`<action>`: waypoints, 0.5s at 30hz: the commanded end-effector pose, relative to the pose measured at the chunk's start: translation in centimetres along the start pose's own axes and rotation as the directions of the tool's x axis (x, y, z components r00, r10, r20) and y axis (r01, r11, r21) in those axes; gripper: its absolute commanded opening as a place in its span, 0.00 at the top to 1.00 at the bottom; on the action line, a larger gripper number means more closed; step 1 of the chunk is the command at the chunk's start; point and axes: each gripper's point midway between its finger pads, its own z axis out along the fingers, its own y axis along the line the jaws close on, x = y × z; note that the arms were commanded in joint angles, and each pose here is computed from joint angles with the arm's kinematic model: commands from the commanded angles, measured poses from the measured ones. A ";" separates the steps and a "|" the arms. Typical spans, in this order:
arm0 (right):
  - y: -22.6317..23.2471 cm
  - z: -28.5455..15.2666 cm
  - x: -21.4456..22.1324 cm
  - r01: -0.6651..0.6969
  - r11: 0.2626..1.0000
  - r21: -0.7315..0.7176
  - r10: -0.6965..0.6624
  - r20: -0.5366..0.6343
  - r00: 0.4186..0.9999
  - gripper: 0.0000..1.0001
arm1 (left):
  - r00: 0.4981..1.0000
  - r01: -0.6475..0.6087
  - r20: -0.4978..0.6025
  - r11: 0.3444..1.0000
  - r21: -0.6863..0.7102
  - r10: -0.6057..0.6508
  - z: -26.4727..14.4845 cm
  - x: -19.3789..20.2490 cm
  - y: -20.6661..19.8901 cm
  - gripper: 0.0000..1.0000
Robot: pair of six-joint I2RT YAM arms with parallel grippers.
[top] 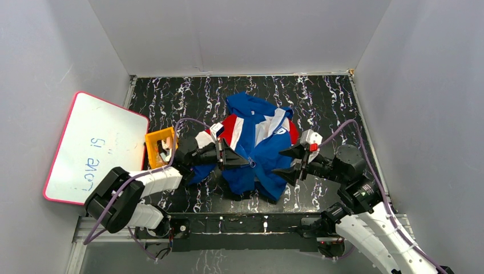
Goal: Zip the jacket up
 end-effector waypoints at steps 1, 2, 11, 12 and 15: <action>0.1 0.2 -4.6 0.296 0.955 -0.025 -0.289 0.146 0.946 0.24 | 1.000 0.011 -0.025 0.999 0.053 -0.010 -1.0 -0.2 -1.7 1.00; -0.1 0.4 -4.7 0.319 0.948 -0.019 -0.312 0.152 0.938 0.24 | 1.000 0.014 -0.025 0.999 0.052 -0.013 -1.1 -0.3 -1.7 1.00; -2.2 2.8 -5.2 0.410 0.912 0.026 -0.409 0.159 0.899 0.25 | 0.999 0.044 -0.034 0.998 0.034 -0.042 -1.4 -1.1 -1.0 1.00; -2.2 3.2 -5.1 0.413 0.911 0.019 -0.410 0.157 0.898 0.25 | 0.998 0.047 -0.033 0.998 0.033 -0.046 -1.4 -1.2 -1.0 1.00; -1.7 5.3 -4.3 0.460 0.888 0.008 -0.458 0.111 0.882 0.27 | 0.998 0.052 -0.039 0.998 0.032 -0.051 -1.8 -1.8 -1.0 1.00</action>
